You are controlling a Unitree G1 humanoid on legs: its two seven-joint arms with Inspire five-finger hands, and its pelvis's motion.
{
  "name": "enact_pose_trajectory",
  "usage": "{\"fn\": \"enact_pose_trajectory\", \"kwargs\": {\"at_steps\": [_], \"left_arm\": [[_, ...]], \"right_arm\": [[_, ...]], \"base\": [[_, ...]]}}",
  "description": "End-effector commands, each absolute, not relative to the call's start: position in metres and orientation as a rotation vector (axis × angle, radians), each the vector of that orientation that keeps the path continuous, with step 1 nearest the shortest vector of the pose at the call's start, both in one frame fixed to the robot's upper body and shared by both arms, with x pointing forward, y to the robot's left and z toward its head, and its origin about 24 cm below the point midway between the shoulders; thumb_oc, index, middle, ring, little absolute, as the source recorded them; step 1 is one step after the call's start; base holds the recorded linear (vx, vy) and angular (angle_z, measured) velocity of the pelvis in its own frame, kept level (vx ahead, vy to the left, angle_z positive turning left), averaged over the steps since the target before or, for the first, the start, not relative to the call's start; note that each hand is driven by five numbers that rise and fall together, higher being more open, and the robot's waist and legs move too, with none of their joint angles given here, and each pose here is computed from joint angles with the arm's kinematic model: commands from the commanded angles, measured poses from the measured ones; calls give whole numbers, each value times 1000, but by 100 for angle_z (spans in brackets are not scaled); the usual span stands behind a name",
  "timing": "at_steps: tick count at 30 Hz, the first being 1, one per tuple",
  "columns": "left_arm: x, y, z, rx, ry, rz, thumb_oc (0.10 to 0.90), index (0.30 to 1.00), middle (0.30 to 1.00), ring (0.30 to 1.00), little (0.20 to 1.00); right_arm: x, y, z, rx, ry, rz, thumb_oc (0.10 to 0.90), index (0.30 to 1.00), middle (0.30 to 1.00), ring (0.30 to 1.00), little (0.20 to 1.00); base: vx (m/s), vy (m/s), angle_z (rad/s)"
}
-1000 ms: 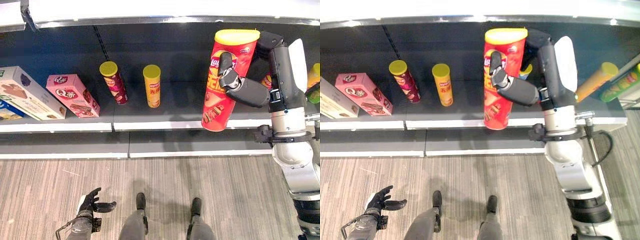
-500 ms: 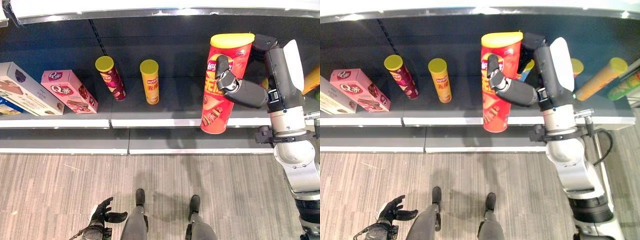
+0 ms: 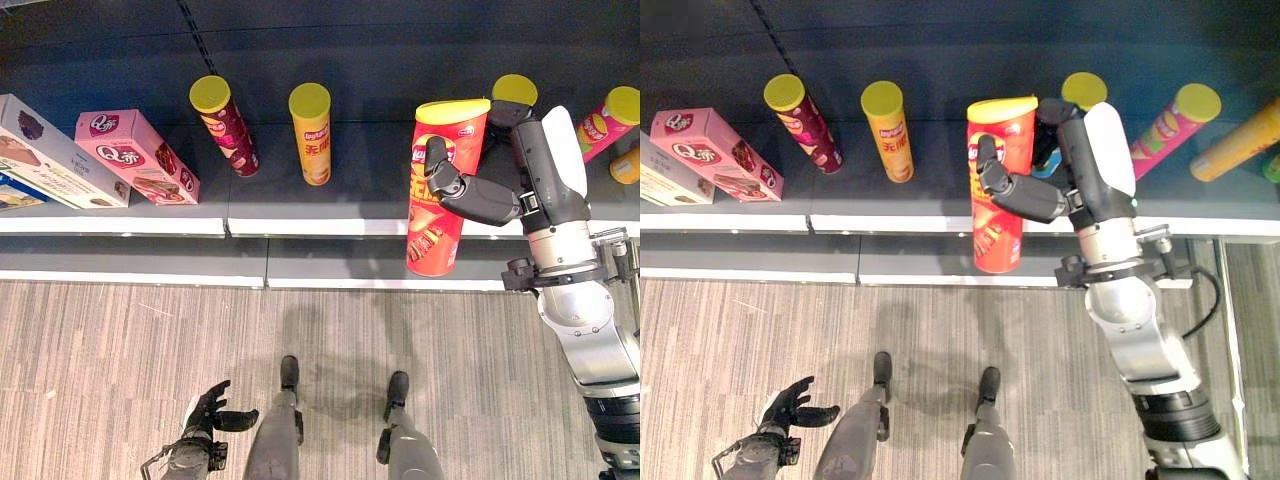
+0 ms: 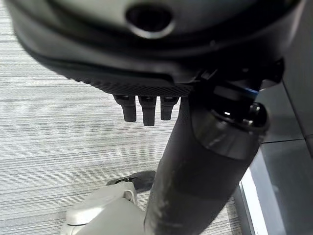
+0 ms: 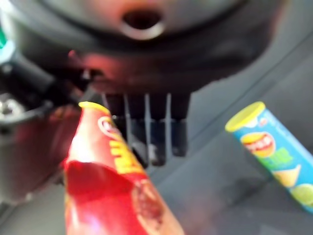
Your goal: Put the goods on the table back onto the shelves and tidy them up.
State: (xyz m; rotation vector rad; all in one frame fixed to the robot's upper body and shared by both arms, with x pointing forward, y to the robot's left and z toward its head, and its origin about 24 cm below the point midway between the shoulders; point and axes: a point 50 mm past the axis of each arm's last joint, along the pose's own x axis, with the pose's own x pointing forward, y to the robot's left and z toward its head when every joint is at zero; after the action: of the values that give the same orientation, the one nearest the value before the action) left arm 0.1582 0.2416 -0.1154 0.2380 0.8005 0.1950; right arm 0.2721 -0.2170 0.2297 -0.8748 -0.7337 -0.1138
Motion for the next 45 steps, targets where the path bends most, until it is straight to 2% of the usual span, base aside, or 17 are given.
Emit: {"fn": "enact_pose_trajectory", "kwargs": {"at_steps": [1,2,21,22,27,32,45], "left_arm": [[152,261,-105,362,747,237,800,900,900,900,900],[166,250,-99,362,683,229,800,900,900,900,900],[174,247,-94,354,647,241,800,900,900,900,900],[175,247,-92,362,640,240,800,900,900,900,900],[178,248,-91,365,632,242,800,900,900,900,900],[181,252,-86,354,602,250,800,900,900,900,900],[190,252,-71,324,512,243,800,900,900,900,900]], "right_arm": [[251,-211,280,-1011,-1100,-434,400,300,300,300,300],[264,-197,288,-1013,-1178,-617,400,300,300,300,300],[261,-199,309,-959,-1253,-784,400,300,300,300,300],[256,-203,319,-941,-1291,-866,400,300,300,300,300],[254,-204,327,-939,-1318,-906,400,300,300,300,300],[238,-205,369,-897,-1463,-1085,400,300,300,300,300],[214,-206,408,-878,-1617,-1254,400,300,300,300,300]], "base": [[-104,-34,8],[-95,-39,-3],[-12,-15,10],[0,0,0],[0,0,0],[0,0,0],[-6,6,2]]}}
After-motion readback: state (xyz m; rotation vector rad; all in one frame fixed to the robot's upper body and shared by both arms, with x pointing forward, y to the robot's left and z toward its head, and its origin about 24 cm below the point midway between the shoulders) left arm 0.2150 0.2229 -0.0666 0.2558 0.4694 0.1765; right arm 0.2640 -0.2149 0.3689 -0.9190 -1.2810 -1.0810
